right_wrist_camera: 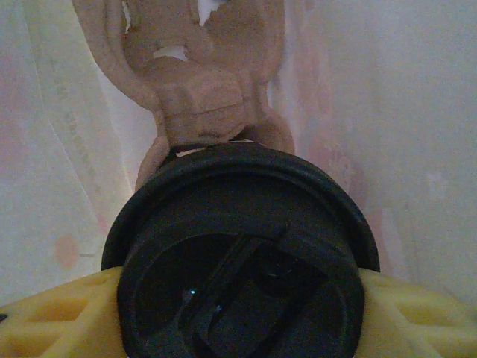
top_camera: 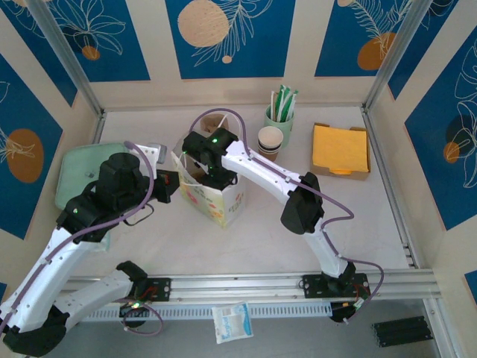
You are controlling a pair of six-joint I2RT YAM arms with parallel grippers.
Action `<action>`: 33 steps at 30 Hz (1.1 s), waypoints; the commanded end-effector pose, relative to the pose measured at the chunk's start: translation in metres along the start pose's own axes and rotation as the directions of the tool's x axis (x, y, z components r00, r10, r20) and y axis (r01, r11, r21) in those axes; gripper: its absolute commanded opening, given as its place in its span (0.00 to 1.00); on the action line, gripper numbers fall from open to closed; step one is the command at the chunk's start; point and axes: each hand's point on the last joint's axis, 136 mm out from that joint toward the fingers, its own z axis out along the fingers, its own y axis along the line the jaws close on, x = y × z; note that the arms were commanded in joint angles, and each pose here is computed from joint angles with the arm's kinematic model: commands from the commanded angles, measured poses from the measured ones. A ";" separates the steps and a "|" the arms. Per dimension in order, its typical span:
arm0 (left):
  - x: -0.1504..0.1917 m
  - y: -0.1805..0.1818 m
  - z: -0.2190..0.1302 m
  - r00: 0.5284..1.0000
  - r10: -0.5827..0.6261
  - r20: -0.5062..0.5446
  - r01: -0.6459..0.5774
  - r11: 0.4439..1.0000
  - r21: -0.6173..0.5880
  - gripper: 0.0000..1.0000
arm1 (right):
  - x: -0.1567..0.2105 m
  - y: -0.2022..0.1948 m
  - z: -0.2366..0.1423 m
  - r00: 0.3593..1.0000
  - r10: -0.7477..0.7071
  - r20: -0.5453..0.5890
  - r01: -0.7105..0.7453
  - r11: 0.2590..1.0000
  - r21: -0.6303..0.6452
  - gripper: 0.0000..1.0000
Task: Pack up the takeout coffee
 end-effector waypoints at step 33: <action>-0.001 0.001 -0.002 1.000 -0.004 0.010 0.004 1.000 -0.006 0.00 | 0.007 0.013 0.033 0.997 0.021 -0.077 -0.025 0.998 -0.049 0.52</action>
